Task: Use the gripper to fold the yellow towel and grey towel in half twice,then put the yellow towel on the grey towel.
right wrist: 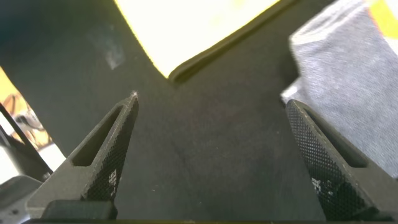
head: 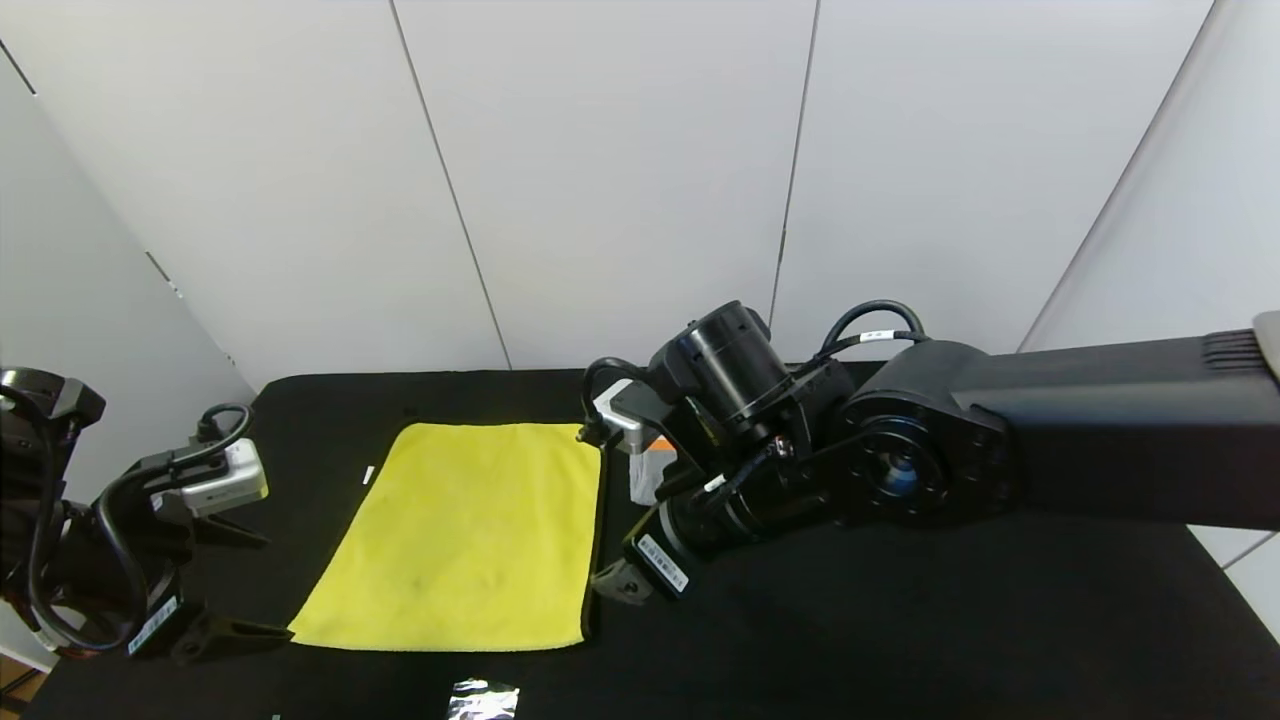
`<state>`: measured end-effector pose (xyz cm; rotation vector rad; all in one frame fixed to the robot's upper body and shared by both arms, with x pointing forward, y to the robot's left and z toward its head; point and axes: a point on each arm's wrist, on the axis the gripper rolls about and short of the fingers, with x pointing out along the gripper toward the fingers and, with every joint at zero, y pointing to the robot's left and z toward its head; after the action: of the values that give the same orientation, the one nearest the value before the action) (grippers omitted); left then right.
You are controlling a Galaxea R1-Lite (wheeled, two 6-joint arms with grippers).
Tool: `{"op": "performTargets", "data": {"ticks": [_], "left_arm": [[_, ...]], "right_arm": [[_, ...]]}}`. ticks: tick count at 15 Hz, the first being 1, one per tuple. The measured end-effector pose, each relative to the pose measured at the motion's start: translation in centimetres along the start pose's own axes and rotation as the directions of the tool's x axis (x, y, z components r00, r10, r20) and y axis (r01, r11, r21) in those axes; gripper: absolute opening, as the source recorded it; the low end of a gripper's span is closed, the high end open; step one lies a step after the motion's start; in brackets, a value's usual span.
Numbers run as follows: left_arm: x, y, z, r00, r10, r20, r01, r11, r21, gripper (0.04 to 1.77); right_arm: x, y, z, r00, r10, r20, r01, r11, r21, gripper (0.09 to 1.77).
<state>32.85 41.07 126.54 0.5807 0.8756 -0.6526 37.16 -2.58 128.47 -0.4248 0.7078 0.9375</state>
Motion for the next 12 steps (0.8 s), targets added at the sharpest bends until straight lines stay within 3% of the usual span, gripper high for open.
{"op": "performTargets", "data": {"ticks": [3,12], "left_arm": [[0.0,0.0,-0.8,1.0,0.001,-0.022,0.0,0.999,0.054,1.72],[-0.1,0.0,-2.4,0.994,0.016,-0.112,-0.006,0.996,0.089,1.72]], "right_arm": [[0.6,0.3,-0.2,1.0,0.009,-0.015,-0.01,0.999,-0.039,1.71],[2.6,1.8,-0.7,0.998,0.039,-0.051,-0.042,0.997,-0.065,1.71]]}}
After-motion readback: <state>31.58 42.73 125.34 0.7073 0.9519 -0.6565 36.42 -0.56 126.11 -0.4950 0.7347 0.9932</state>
